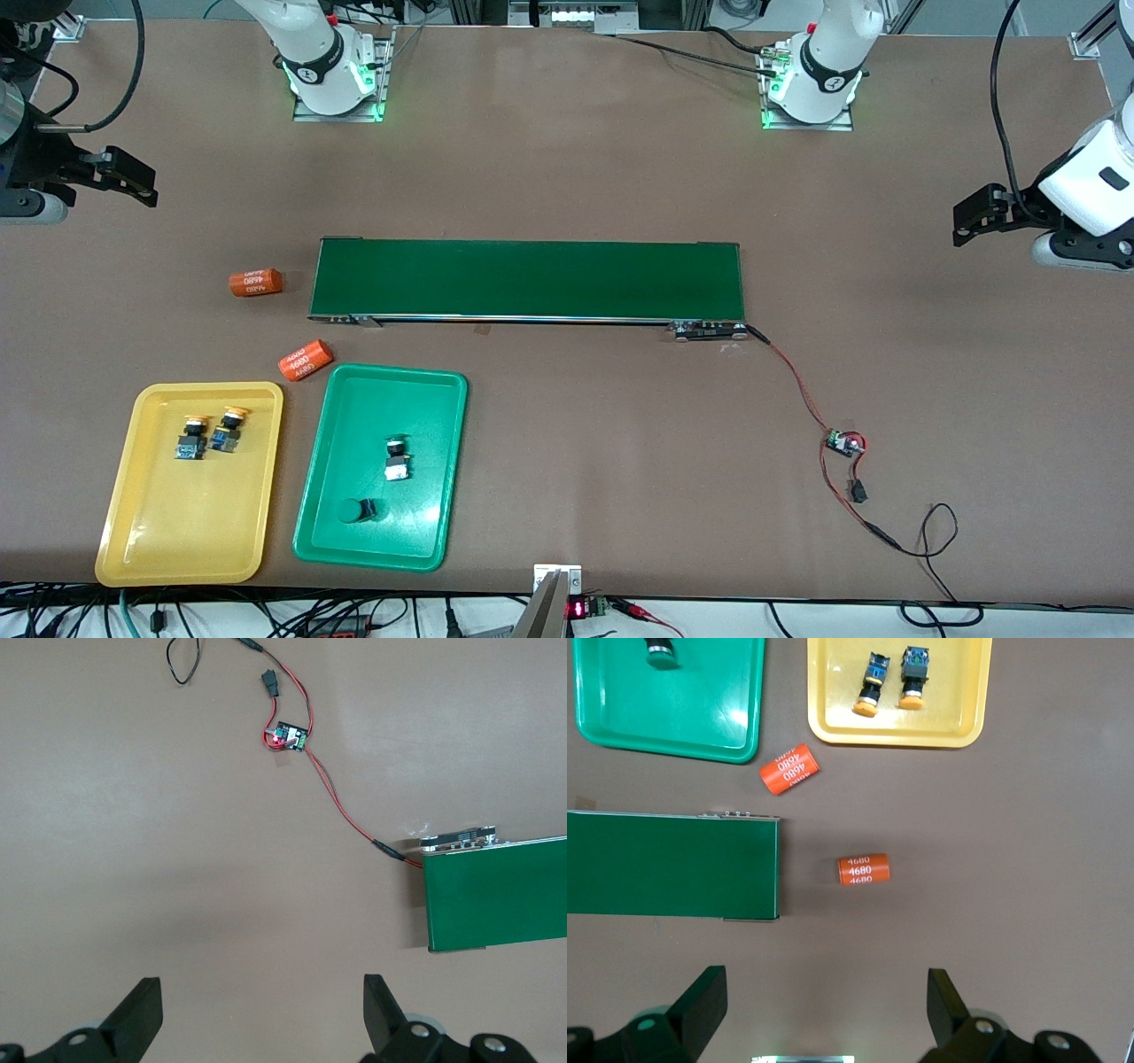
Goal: Sort buttons by color to trays
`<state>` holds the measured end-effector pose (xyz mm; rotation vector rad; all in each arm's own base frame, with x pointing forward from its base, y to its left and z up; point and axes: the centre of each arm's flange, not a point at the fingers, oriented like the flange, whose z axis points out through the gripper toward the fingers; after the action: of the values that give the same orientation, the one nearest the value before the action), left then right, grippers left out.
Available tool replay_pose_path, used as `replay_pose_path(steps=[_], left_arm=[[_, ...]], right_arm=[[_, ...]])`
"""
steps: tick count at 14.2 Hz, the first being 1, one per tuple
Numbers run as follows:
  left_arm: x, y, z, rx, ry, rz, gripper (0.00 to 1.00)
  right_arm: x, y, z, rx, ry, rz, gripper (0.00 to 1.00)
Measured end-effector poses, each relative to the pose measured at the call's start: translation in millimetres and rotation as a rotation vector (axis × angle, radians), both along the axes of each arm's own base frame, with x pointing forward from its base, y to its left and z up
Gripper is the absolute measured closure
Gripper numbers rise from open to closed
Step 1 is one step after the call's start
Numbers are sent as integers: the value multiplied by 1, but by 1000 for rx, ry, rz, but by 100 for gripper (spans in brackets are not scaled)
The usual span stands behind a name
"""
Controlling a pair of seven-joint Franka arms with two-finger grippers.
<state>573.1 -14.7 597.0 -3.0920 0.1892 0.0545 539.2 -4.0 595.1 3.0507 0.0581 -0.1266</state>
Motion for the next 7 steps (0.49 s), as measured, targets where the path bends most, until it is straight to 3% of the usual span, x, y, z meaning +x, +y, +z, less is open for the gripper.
replay_pose_path(steps=[3,7], left_arm=[[0,0,0,0,0,0,0],[0,0,0,0,0,0,0]], right_arm=[[7,-3,-15,2,26,-4,0],[14,-8,-1,-11,-9,-7,0]])
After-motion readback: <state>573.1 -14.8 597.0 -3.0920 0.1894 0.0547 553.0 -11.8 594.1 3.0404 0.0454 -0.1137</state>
